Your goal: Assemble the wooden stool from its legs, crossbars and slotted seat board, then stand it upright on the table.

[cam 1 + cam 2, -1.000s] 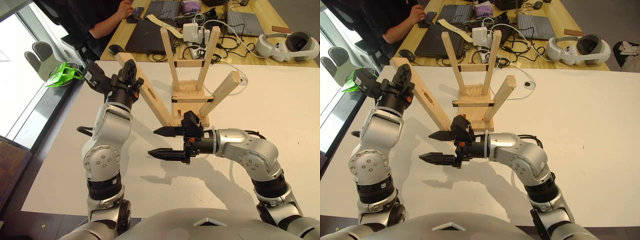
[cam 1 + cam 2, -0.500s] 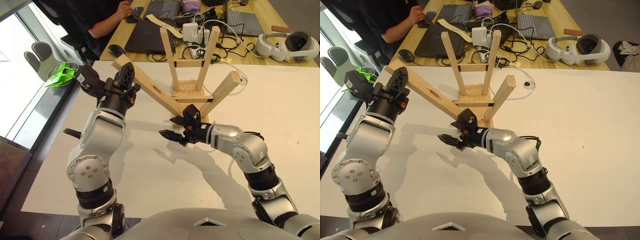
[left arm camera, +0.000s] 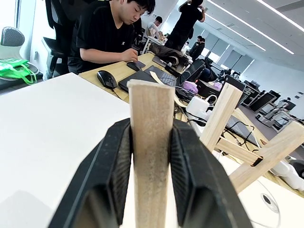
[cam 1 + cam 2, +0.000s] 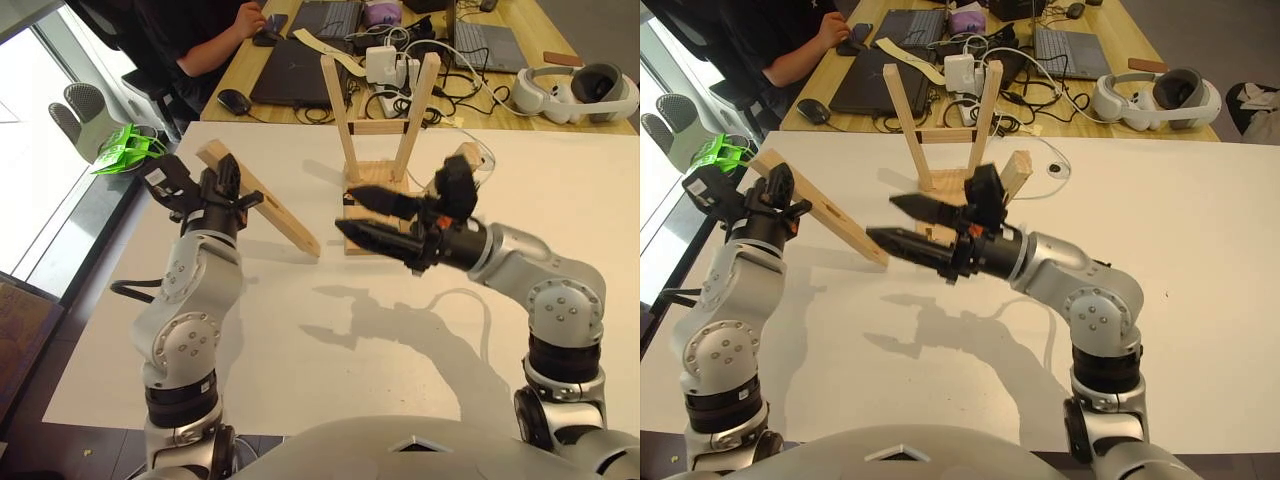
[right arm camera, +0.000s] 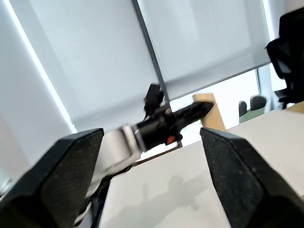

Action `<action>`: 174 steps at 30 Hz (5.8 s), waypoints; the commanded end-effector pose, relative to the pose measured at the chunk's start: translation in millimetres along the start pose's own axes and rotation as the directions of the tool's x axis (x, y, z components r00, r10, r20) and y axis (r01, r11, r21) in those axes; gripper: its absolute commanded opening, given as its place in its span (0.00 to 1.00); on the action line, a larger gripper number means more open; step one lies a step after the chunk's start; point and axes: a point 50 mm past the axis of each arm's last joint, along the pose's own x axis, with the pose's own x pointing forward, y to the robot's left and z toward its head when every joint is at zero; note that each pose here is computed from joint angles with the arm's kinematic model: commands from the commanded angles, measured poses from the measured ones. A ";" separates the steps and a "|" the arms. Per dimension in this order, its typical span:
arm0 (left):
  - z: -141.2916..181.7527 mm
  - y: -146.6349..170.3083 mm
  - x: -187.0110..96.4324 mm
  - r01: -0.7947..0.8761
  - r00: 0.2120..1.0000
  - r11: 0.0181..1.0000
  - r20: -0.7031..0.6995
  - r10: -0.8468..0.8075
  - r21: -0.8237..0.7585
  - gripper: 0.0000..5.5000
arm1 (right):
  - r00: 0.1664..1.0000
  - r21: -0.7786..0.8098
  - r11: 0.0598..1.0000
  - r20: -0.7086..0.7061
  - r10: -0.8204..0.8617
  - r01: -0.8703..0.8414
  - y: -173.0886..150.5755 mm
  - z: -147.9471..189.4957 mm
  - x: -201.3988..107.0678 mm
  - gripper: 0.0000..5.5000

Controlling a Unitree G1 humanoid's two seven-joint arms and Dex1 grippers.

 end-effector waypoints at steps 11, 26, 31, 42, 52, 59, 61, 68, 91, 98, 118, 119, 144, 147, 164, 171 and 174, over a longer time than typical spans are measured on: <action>1.1 -20.7 5.4 -0.062 0.981 0.998 0.187 0.055 0.032 0.19 | 0.038 -0.069 0.005 0.486 -0.873 0.998 -103.6 68.9 -121.3 0.68; -22.6 -63.9 17.2 0.008 0.994 0.992 0.107 0.006 -0.125 0.19 | 0.231 -0.027 0.229 0.109 -0.967 0.973 -113.1 -12.9 -94.6 0.68; -37.5 -50.6 -1.1 -0.104 0.995 0.942 -0.037 0.097 -0.318 0.19 | 0.229 -0.033 0.227 0.093 -0.969 0.973 -111.9 -15.1 -97.4 0.68; -51.4 -44.7 -7.3 -0.177 0.982 0.862 -0.141 0.124 -0.476 0.19 | 0.446 -0.079 0.471 -0.216 -0.869 0.879 -91.0 -61.2 -76.7 0.68; -19.1 -6.9 -2.6 -0.212 0.973 0.919 0.019 0.231 -0.332 0.19 | 0.533 -0.052 0.573 -0.308 -0.788 0.818 -73.5 -73.9 -69.0 0.68; -4.6 -7.9 3.5 -0.182 0.971 0.952 0.108 0.214 -0.248 0.19 | 0.532 -0.061 0.576 -0.315 -0.786 0.815 -73.1 -76.0 -68.7 0.68; -7.6 -13.7 4.7 -0.167 0.975 0.952 0.102 0.198 -0.257 0.19 | 0.526 -0.069 0.572 -0.315 -0.790 0.818 -74.7 -75.1 -69.5 0.68; -41.4 -21.4 7.6 -0.139 0.989 0.942 0.003 0.147 -0.305 0.19 | 0.470 -0.074 0.501 -0.250 -0.847 0.863 -85.4 -64.9 -75.2 0.68; -24.2 -31.6 7.9 -0.025 0.996 0.905 0.064 0.057 -0.425 0.19 | 0.447 -0.050 0.469 -0.225 -0.866 0.882 -91.9 -61.7 -76.7 0.68; -40.2 -40.2 11.6 0.001 1.000 0.904 0.013 0.005 -0.427 0.19 | 0.448 -0.047 0.468 -0.221 -0.867 0.882 -92.1 -60.7 -76.4 0.68; -44.1 -39.3 10.3 0.015 0.996 0.966 0.092 0.009 -0.258 0.19 | 0.453 -0.047 0.471 -0.205 -0.868 0.881 -93.2 -58.7 -74.9 0.68; -44.0 -40.6 10.5 0.018 0.996 0.966 0.093 0.006 -0.257 0.19 | 0.453 -0.047 0.471 -0.205 -0.867 0.881 -93.2 -58.8 -74.6 0.68; -52.6 -57.2 -4.0 0.161 0.974 0.984 0.150 -0.171 0.079 0.19 | 0.456 -0.050 0.474 -0.200 -0.867 0.879 -93.3 -57.6 -74.1 0.68; -50.1 -54.6 -8.0 0.149 0.977 0.983 0.137 -0.163 0.104 0.19 | 0.453 -0.053 0.471 -0.196 -0.870 0.881 -93.8 -56.5 -75.2 0.68; -75.9 -66.0 -16.7 0.221 0.972 0.939 -0.139 -0.190 0.263 0.19 | 0.460 -0.027 0.467 -0.130 -0.878 0.884 -92.1 -51.5 -74.3 0.68; -35.3 -58.0 -6.8 0.162 0.977 0.953 -0.177 -0.118 0.257 0.19 | 0.437 -0.035 0.443 -0.118 -0.892 0.896 -91.5 -51.9 -79.3 0.68; -23.3 -64.7 -3.8 0.188 0.971 0.938 -0.199 -0.132 0.291 0.19 | 0.432 -0.034 0.439 -0.119 -0.894 0.898 -90.3 -53.6 -79.7 0.68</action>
